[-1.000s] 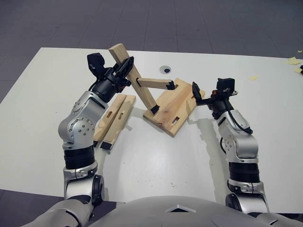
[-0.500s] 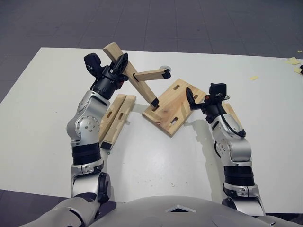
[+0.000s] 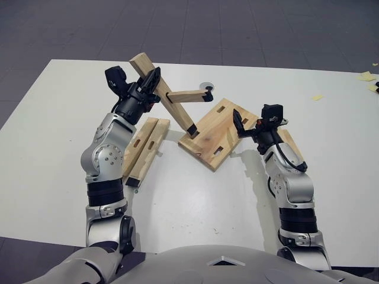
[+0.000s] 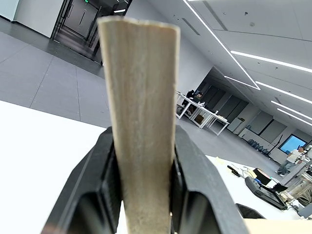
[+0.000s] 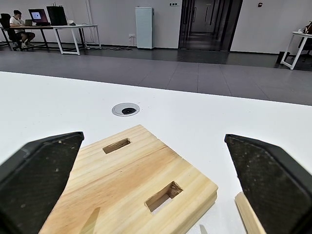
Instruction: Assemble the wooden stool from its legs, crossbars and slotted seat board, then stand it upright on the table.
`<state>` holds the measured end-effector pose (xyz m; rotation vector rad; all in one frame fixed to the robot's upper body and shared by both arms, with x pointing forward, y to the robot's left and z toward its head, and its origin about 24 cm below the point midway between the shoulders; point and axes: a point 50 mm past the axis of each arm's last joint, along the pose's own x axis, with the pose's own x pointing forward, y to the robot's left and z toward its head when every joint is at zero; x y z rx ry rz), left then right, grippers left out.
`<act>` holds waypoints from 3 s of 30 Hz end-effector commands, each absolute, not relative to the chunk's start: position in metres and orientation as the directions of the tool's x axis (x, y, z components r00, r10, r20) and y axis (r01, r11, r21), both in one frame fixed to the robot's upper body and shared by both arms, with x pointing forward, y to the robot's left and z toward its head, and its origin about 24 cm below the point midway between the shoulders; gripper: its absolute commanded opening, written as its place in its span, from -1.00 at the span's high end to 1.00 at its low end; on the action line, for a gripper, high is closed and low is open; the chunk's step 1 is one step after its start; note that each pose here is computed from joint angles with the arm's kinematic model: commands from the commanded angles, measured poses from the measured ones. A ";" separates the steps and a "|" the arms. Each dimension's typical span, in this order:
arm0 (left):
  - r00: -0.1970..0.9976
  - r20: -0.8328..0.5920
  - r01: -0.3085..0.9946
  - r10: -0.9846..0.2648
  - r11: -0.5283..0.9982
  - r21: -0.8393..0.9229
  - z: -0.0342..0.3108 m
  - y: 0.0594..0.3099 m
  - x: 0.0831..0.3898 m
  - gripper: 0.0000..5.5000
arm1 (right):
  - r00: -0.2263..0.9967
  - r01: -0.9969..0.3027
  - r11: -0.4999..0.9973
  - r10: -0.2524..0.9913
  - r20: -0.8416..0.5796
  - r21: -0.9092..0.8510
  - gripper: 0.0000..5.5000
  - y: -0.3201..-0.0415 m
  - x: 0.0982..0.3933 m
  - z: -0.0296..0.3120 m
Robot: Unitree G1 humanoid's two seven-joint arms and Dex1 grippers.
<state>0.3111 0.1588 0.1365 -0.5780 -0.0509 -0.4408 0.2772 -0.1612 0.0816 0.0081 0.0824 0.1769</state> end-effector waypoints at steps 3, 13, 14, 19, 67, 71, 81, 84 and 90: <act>0.912 0.162 0.402 -0.377 0.743 -0.535 0.132 0.160 0.312 0.62 | 0.983 -0.167 0.986 0.168 -0.072 0.012 -0.96 -0.162 0.278 0.084; 0.857 0.217 0.509 -0.467 0.700 -0.501 0.146 0.153 0.308 0.62 | 0.983 -0.167 0.986 0.168 -0.077 0.015 -0.96 -0.160 0.278 0.082; 0.851 0.222 0.519 -0.476 0.699 -0.492 0.147 0.153 0.308 0.62 | 0.983 -0.167 0.986 0.168 -0.077 0.016 -0.96 -0.160 0.278 0.082; 0.859 0.212 0.508 -0.466 0.718 -0.476 0.146 0.158 0.310 0.62 | 0.983 -0.168 0.986 0.169 -0.076 0.019 -0.96 -0.160 0.278 0.082; 0.752 0.042 0.654 -0.658 0.736 -0.176 0.111 0.143 0.295 0.62 | 0.985 -0.161 0.987 0.162 -0.056 0.018 -0.96 -0.159 0.280 0.088; 0.784 0.058 0.617 -0.618 0.767 -0.174 0.120 0.153 0.306 0.62 | 0.985 -0.164 0.986 0.164 -0.056 0.016 -0.96 -0.158 0.281 0.088; 0.777 0.122 0.626 -0.618 0.738 -0.251 0.141 0.153 0.316 0.62 | 0.984 -0.166 0.986 0.167 -0.057 0.021 -0.96 -0.156 0.280 0.087; 0.770 0.130 0.635 -0.625 0.731 -0.249 0.144 0.152 0.316 0.62 | 0.984 -0.166 0.986 0.167 -0.057 0.024 -0.96 -0.155 0.280 0.087; 0.759 0.184 0.650 -0.624 0.710 -0.272 0.158 0.151 0.318 0.63 | 0.984 -0.167 0.986 0.168 -0.062 0.026 -0.96 -0.155 0.278 0.085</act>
